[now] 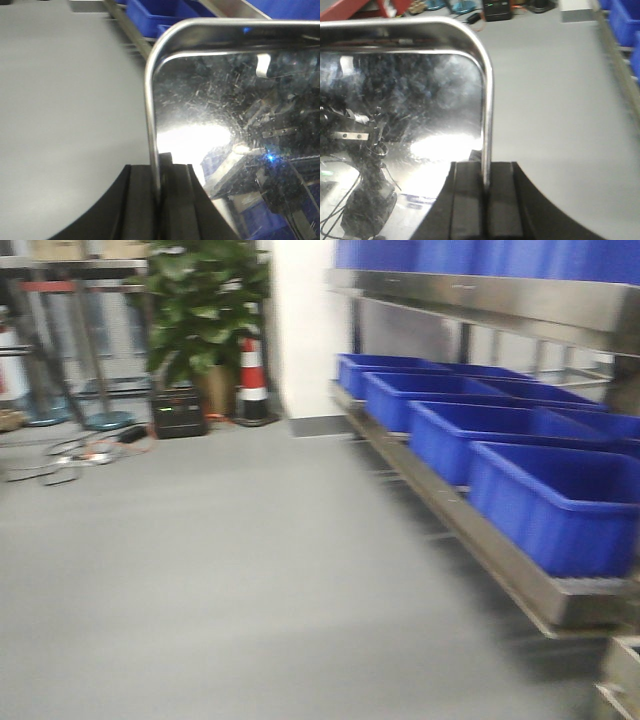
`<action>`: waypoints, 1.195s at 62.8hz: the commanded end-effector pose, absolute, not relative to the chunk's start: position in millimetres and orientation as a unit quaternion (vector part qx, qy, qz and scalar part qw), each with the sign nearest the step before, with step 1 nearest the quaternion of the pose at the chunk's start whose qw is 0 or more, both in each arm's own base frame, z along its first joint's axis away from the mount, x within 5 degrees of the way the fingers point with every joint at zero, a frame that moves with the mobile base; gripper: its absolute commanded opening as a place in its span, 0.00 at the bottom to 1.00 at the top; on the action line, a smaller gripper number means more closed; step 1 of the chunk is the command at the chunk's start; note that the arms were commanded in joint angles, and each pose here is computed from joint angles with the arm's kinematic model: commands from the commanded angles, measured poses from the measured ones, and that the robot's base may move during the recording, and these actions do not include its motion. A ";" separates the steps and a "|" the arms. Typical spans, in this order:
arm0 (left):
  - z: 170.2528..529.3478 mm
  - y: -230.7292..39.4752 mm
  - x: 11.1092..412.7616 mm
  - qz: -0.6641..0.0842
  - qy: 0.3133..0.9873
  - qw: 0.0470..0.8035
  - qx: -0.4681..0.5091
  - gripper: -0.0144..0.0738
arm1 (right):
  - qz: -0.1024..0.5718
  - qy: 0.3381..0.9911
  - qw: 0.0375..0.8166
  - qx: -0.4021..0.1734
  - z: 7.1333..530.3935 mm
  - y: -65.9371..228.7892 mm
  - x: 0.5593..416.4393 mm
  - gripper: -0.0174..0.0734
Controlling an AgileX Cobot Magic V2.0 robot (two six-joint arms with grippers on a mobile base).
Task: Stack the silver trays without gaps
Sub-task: 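Carry the tray in both grippers while the base backs away and turns, then keep holding the tray while the base drives past the plant and cone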
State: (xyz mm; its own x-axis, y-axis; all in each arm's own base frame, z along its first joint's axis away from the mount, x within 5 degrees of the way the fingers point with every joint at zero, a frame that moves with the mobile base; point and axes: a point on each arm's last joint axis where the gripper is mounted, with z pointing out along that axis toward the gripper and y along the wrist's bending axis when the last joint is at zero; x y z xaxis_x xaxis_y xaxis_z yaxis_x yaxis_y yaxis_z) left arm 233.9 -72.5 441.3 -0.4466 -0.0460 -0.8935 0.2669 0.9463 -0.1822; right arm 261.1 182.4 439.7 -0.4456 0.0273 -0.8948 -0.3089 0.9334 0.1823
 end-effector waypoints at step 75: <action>451.3 -75.3 229.2 -0.176 0.821 0.539 0.061 0.14 | 0.185 0.811 0.547 -0.096 449.5 185.5 258.9 0.13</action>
State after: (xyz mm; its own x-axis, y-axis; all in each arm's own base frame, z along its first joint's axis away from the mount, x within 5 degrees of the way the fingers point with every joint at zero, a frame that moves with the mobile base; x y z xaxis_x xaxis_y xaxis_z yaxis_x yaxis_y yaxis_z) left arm 234.0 -72.1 441.3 -0.4466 -0.0467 -0.8935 0.2654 0.9468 -0.1822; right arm 261.1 182.4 439.7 -0.4456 0.0273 -0.8948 -0.3089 0.9334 0.1823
